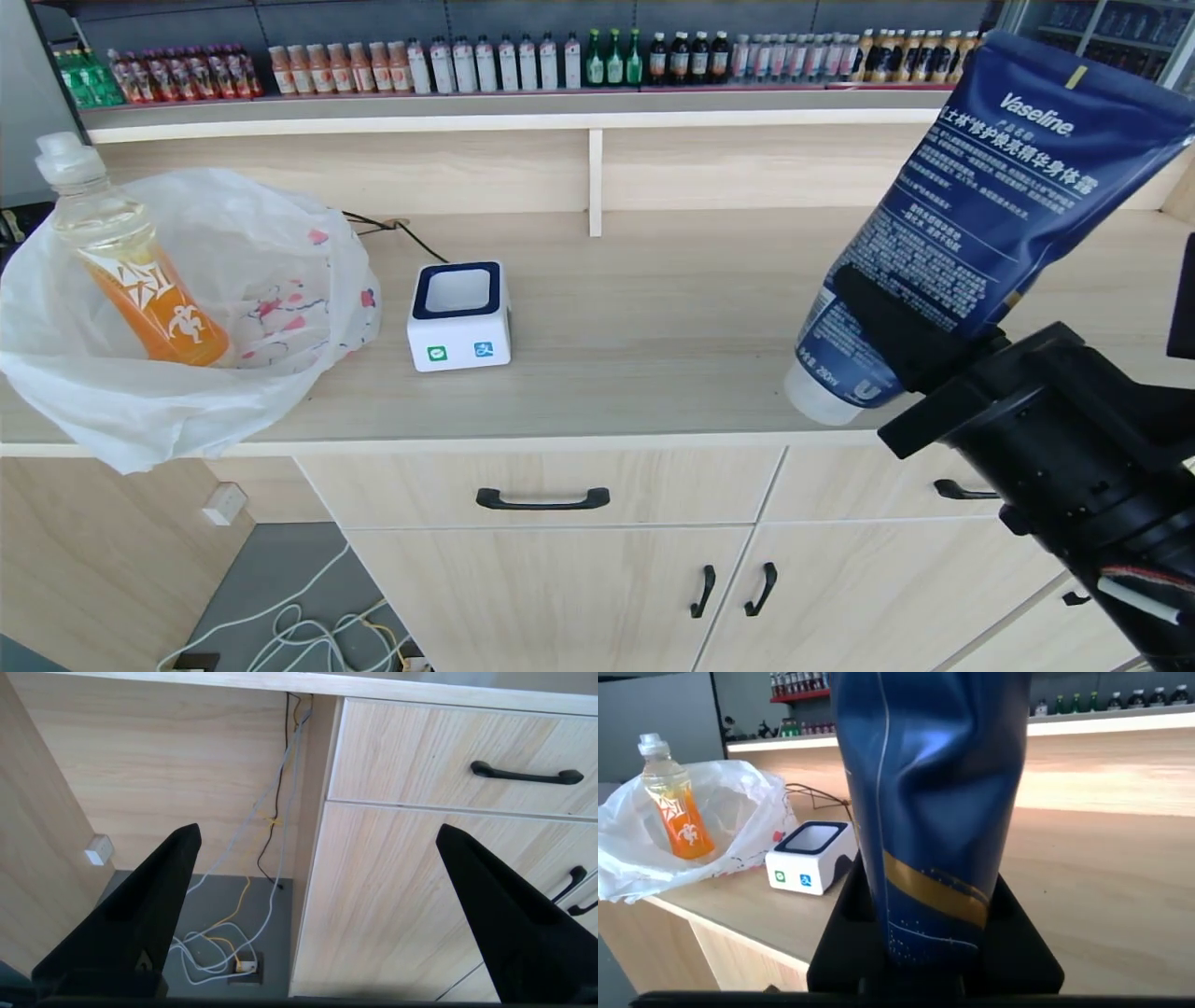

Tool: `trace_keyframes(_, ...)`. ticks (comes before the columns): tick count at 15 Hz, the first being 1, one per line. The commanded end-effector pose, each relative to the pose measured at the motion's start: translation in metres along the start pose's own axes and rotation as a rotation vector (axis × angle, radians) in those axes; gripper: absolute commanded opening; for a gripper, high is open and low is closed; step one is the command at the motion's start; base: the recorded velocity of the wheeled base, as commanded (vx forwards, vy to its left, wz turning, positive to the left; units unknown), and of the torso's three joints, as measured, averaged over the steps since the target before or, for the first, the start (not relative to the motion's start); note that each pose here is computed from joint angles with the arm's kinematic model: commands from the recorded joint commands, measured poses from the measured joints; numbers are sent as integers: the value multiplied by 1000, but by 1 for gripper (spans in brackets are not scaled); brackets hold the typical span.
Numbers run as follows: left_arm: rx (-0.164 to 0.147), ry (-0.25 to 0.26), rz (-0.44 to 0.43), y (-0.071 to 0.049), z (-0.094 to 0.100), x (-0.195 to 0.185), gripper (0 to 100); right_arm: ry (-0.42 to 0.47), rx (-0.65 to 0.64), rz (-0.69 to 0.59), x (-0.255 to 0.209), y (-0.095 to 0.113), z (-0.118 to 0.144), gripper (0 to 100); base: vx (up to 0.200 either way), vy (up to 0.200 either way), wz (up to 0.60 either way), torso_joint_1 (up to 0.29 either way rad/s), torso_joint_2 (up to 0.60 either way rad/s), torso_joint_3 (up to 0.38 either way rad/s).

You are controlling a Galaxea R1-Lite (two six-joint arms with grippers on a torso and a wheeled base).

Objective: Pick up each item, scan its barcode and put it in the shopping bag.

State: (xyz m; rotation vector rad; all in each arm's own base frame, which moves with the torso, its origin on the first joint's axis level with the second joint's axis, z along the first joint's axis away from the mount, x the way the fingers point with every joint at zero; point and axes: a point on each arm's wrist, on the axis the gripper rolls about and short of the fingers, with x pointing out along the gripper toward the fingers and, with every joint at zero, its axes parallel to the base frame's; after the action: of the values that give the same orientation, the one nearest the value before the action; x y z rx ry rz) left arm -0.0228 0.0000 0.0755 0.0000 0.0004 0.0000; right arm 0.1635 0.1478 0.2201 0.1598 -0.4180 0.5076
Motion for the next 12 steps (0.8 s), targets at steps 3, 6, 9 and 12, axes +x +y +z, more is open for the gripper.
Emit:
trace_keyframes(3, 2, 0, 0, 0, 0, 0, 100, 3, -2, -8, 1, -2, -1, 0, 0, 0, 0, 0, 0, 0)
trace_keyframes(6, 2, 0, 0, 0, 0, 0, 100, 10, -5, -6, 2, -1, -3, 0, -133, 0, 0, -2, -2, 2)
trace_keyframes(9, -2, 0, 0, 0, 0, 0, 100, -27, 5, -9, 5, -1, 5, 0, 0, 0, 0, 0, 0, 0)
trace_keyframes(12, -3, 0, -2, 0, 0, 0, 100, -60, 11, -10, 10, 0, 11, 0, 0, 200, 0, 2, -2, 4)
